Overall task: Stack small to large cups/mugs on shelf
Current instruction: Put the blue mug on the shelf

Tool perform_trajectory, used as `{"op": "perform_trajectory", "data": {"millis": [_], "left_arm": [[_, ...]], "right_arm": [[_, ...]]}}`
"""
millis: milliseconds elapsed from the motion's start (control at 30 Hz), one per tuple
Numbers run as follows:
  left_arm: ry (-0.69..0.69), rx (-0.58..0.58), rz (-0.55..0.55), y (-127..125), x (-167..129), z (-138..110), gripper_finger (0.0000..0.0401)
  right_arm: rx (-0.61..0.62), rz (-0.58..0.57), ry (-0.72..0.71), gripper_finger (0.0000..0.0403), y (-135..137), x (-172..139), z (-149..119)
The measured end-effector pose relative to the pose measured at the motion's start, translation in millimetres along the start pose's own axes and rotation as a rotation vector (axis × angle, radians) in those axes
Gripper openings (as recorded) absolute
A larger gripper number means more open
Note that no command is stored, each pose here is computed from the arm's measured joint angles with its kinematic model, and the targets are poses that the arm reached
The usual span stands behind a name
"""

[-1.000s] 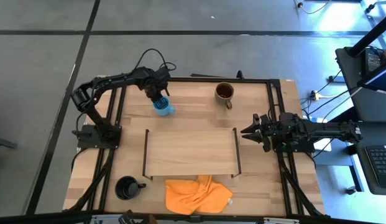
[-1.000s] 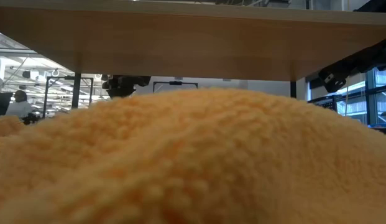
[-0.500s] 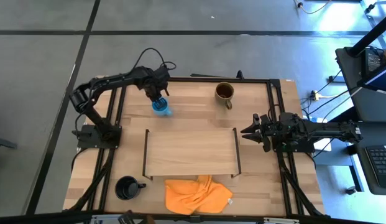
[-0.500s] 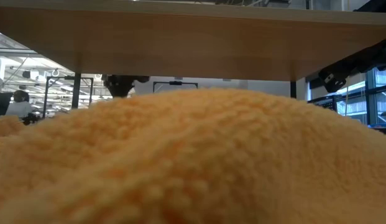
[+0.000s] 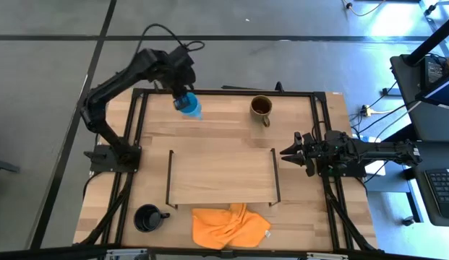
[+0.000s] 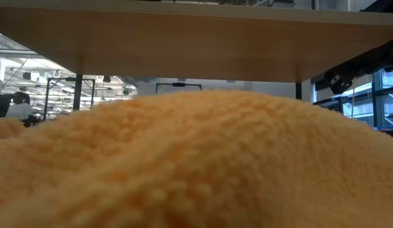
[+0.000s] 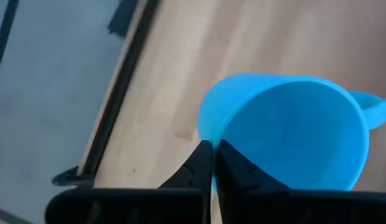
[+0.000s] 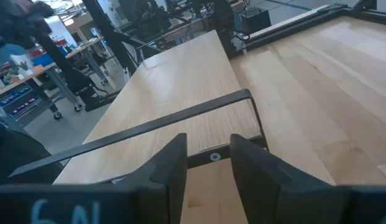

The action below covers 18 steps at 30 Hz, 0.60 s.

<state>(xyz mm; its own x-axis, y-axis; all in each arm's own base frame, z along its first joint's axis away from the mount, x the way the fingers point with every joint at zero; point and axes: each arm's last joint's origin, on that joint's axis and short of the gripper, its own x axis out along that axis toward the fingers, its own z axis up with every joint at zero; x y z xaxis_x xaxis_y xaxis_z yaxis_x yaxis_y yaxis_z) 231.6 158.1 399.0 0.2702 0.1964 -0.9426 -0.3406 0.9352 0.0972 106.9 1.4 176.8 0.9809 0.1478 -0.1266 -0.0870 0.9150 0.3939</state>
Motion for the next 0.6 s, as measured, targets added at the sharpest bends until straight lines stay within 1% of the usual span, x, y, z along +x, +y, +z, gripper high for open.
{"op": "perform_trajectory", "data": {"millis": [67,167,233,367,600], "left_arm": [[0.014,0.088,-0.031,-16.7,-9.1,-0.4,0.0001],[-0.023,0.183,-0.114,-39.3,-19.6,-4.0,0.0001],[-0.028,0.218,-0.14,-58.7,-24.6,-4.8,0.0001],[-0.018,0.295,-0.188,-97.1,-21.2,-0.1,0.0],[-0.02,0.426,-0.232,-142.7,-28.1,-7.1,0.0]], "right_arm": [[0.0,0.0,0.0,0.0124,0.0,0.0,-0.1],[0.0,0.0,0.0,0.0124,0.0,0.0,0.0],[0.0,0.0,0.0,0.0124,0.0,0.0,0.0],[0.002,-0.003,0.007,0.0124,-0.3,0.0,-0.8],[0.002,-0.003,0.008,0.0124,-0.3,0.0,-0.8]]}}
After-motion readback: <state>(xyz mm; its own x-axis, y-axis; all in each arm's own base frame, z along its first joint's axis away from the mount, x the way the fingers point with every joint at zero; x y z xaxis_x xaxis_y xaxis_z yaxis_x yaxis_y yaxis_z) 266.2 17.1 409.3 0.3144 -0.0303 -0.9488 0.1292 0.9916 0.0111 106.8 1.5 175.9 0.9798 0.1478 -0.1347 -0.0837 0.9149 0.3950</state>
